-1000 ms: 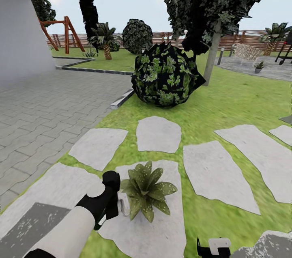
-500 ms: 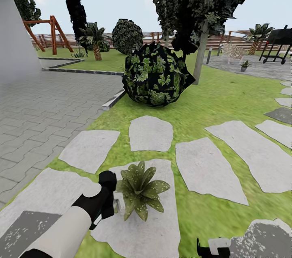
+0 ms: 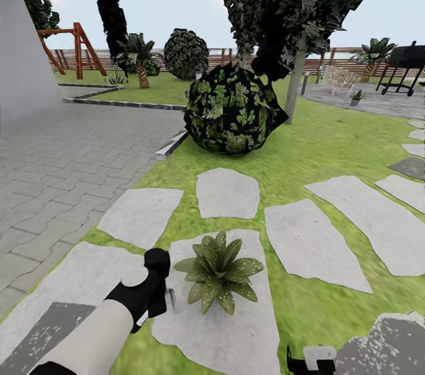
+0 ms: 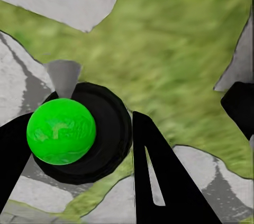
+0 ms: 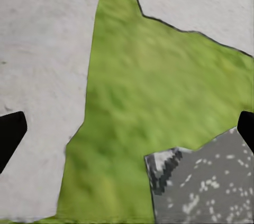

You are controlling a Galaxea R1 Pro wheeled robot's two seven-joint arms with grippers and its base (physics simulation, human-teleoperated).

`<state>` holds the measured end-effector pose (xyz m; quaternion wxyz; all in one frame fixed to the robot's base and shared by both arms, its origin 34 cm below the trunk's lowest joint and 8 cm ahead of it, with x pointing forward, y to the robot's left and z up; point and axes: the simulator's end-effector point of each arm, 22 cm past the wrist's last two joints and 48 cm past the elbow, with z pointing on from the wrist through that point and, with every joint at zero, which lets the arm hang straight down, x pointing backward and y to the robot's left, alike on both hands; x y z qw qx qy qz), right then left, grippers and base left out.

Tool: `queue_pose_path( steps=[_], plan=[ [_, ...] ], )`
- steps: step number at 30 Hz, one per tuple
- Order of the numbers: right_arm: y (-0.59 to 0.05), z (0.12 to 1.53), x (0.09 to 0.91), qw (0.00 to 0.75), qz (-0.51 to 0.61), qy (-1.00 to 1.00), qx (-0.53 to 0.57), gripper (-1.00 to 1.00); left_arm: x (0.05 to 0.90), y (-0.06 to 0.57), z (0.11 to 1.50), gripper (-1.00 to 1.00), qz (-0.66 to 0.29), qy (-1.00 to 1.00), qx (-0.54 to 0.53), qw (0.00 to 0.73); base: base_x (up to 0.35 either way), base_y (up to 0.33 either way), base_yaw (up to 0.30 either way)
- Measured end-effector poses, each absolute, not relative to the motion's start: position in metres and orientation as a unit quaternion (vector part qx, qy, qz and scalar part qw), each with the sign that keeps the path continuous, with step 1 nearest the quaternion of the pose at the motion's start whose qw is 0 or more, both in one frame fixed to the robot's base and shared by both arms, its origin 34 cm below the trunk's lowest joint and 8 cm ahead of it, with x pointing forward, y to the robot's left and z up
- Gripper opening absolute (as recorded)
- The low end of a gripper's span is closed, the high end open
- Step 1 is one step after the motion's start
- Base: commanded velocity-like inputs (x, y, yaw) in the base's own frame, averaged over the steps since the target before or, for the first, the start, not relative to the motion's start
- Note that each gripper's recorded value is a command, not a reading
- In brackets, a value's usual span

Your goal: Pick up the pesticide atomizer in the garden and spray insectifuge to fully cover both potted plants in the garden.

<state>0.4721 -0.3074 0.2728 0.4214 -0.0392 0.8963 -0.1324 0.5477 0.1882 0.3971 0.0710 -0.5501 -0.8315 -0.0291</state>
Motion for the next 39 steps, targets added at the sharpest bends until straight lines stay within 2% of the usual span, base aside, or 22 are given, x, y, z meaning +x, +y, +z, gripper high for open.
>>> queue_pose_path(
  steps=[5, 15, 23, 32, 39],
  plan=[
    [-0.307, 0.273, 0.472, 0.422, -0.132, 0.896, -0.038, 1.0, 0.546, 0.186, 0.397, -1.0, -0.025, -0.832, -0.55, 0.071, -0.029, 0.28, -0.091],
    [-0.307, 0.273, 0.472, 0.422, -0.132, 0.896, -0.038, 1.0, 0.544, 0.181, 0.396, -1.0, -0.02, -0.831, -0.551, 0.071, 0.159, 0.268, -0.144],
    [-0.306, 0.273, 0.472, 0.422, -0.132, 0.896, -0.038, 1.0, 0.503, 0.182, 0.371, -1.0, -0.002, -0.827, -0.553, 0.103, 0.024, 0.027, -0.191],
    [-0.306, 0.273, 0.472, 0.422, -0.131, 0.896, -0.038, 1.0, 0.55, 0.146, 0.411, -1.0, -0.014, -0.828, -0.561, 0.018, 0.0, 0.0, -0.006],
    [-0.306, 0.273, 0.472, 0.422, -0.132, 0.896, -0.038, 1.0, 0.532, 0.177, 0.392, -1.0, -0.018, -0.834, -0.549, 0.049, 0.0, 0.0, 0.0]
  ],
)
